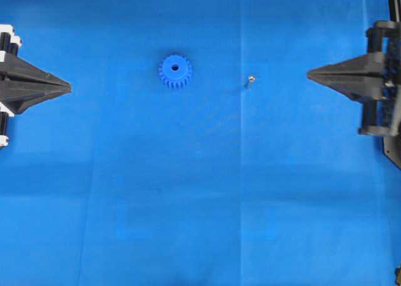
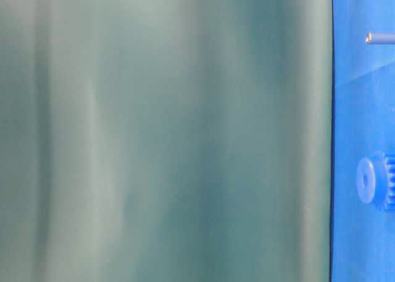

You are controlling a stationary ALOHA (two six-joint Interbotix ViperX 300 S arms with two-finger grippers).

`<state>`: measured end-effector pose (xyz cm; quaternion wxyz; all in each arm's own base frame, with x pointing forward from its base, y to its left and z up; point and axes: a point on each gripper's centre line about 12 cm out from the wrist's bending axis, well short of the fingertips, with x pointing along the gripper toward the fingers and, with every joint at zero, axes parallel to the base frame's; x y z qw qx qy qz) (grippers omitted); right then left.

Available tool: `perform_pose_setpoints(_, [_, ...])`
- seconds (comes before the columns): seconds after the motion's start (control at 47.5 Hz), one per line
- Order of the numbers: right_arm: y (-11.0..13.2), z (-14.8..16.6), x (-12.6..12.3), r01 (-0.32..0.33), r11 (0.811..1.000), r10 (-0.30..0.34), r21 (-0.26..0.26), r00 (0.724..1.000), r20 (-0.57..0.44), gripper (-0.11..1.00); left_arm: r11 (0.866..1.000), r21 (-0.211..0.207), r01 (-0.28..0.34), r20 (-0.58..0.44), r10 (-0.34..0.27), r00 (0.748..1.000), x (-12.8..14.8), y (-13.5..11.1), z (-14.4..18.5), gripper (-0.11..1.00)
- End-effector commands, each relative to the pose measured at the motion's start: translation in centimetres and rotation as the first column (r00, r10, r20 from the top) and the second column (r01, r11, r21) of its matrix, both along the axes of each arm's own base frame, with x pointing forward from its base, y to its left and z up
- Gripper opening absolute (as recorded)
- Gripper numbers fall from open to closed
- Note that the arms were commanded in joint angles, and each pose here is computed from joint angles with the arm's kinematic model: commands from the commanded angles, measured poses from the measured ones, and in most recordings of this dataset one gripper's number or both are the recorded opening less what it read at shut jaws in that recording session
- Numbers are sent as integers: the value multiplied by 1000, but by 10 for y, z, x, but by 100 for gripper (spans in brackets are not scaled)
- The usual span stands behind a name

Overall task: Insert the shaft placed at a random location into the center hole of the small gear at another random location.
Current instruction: 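Move the right gripper down over the silver shaft and close on it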

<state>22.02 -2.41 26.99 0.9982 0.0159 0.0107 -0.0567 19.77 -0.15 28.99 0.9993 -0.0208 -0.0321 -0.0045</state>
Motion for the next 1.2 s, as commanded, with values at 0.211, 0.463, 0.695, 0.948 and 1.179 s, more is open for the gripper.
perform_pose_setpoints(0.211, [-29, -54, 31, 131, 989, -122, 69, 984, -128, 51, 1000, 1, 3, 11, -3, 1000, 1, -1, 3, 0])
perform_pose_setpoints(0.463, [-38, -103, 54, 175, 981, -152, 83, 961, -229, 74, 1000, 1, 3, 6, -3, 1000, 1, -1, 2, 0])
perform_pose_setpoints(0.695, [-48, -142, 63, 246, 964, -208, 101, 935, -288, 74, 1000, 0, 0, 3, 0, 1000, 0, 0, 0, 0])
perform_pose_setpoints(0.948, [-52, -166, 75, 264, 959, -217, 97, 914, -341, 74, 1000, 0, -3, 3, 3, 1000, 0, 1, 0, 0])
perform_pose_setpoints(1.179, [-52, -167, 77, 265, 959, -217, 97, 913, -344, 67, 1000, 0, -3, 0, 3, 1000, 0, 1, -1, 0])
